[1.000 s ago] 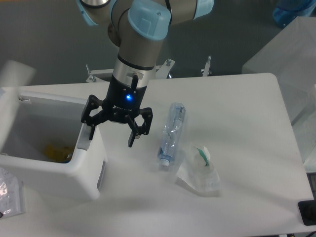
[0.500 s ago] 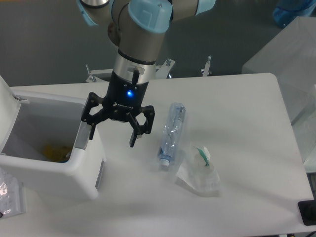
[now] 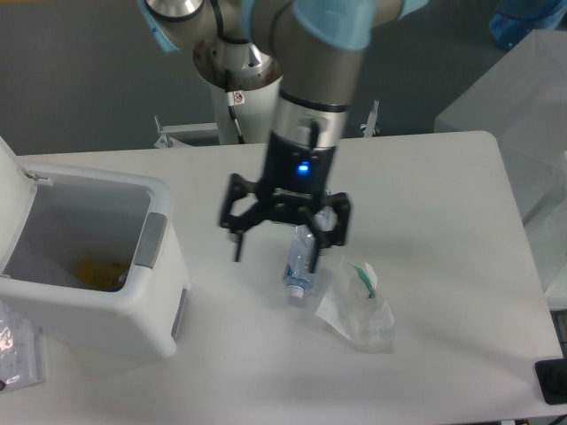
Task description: Open the trash can
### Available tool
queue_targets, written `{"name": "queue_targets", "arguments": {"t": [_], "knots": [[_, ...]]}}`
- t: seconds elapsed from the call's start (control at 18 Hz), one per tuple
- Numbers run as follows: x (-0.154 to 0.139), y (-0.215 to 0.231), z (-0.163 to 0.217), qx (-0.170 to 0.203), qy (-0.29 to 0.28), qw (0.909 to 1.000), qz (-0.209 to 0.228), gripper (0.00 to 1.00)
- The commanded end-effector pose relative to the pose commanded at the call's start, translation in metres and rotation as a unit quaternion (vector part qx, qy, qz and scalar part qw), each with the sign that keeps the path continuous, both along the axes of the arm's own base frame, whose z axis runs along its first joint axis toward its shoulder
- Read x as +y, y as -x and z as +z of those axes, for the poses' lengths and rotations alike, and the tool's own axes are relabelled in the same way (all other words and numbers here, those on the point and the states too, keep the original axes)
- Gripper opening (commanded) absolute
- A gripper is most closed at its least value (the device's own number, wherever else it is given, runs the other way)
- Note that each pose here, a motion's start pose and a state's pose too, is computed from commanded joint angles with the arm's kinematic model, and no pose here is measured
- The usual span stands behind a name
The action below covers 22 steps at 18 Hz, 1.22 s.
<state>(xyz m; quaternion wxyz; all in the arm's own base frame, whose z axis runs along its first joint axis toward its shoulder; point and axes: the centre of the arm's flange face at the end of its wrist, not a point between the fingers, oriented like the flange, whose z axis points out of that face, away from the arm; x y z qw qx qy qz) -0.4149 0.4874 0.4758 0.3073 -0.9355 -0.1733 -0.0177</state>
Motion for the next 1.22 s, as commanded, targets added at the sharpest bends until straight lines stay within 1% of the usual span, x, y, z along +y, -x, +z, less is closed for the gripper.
{"name": "queue_targets", "arguments": {"t": [0.06,0.17,0.39,0.5,0.61,0.67,0.72,0.78,0.83,0.94,1.0,1.06,1.22], "knots": [[0.0,0.005,-0.004,0.002,0.004,1.0,-0.002,1.0],[-0.011,0.023,-0.018,0.02,0.034,0.9992,0.003,1.0],[-0.011,0.042,-0.038,0.053,0.072,0.9954,-0.034,1.0],[-0.026,0.059,-0.05,0.071,0.102,0.9911,-0.049,1.0],[-0.041,0.071,-0.062,0.09,0.135,0.9833,-0.084,1.0],[-0.063,0.086,-0.077,0.089,0.151,0.9805,-0.089,1.0],[-0.078,0.097,-0.083,0.092,0.158,0.9787,-0.094,1.0],[-0.086,0.103,-0.085,0.098,0.163,0.976,-0.106,1.0],[-0.089,0.106,-0.09,0.104,0.173,0.9717,-0.122,1.0],[-0.096,0.112,-0.104,0.114,0.226,0.957,-0.142,1.0],[-0.097,0.112,-0.108,0.111,0.248,0.9511,-0.147,1.0],[-0.097,0.112,-0.114,0.105,0.26,0.9483,-0.15,1.0],[-0.097,0.11,-0.117,0.1,0.263,0.9464,-0.159,1.0]]}}
